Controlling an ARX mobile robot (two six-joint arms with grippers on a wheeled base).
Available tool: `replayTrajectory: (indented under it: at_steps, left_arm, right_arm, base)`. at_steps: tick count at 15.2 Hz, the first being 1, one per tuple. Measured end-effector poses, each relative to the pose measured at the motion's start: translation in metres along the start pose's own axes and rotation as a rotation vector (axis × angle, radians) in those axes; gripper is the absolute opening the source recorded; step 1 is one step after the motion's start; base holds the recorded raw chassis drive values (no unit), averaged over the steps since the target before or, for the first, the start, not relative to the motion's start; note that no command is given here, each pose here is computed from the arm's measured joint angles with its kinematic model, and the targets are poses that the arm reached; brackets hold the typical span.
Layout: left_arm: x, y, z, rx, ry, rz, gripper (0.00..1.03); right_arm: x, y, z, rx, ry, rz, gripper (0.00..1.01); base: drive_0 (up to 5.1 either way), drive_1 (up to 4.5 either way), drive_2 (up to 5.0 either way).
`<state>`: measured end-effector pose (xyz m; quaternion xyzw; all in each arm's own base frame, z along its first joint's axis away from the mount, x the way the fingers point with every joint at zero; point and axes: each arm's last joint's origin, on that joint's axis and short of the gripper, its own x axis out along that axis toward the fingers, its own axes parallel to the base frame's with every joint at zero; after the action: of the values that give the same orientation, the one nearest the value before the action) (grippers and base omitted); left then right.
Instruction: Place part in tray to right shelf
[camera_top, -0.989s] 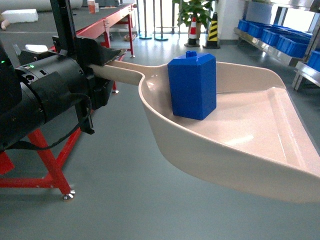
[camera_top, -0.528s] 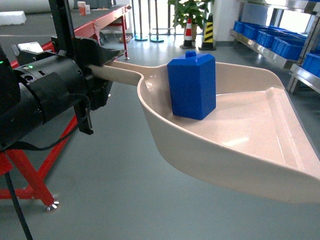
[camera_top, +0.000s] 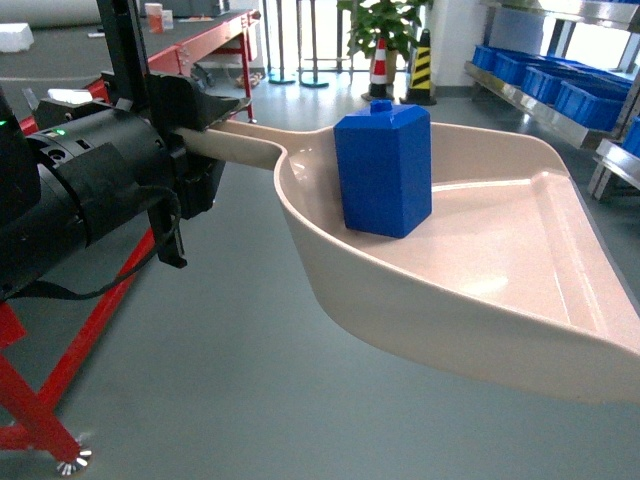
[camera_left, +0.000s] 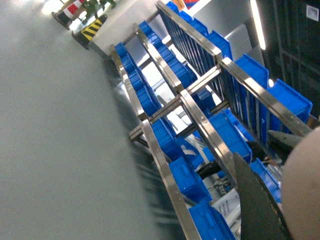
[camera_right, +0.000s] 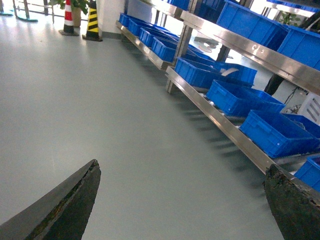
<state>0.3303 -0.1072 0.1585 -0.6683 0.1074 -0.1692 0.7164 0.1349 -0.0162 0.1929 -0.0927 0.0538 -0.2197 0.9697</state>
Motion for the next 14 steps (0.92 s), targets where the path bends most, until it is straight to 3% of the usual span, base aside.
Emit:
replayTrajectory:
  at_steps: [14]
  left_arm:
    - [0.0000, -0.0001, 0.0000, 0.000, 0.001, -0.001, 0.12]
  right_arm:
    - [0.0000, 0.0000, 0.0001, 0.001, -0.001, 0.000, 0.98]
  base:
    - [4.9, -2.52, -2.5]
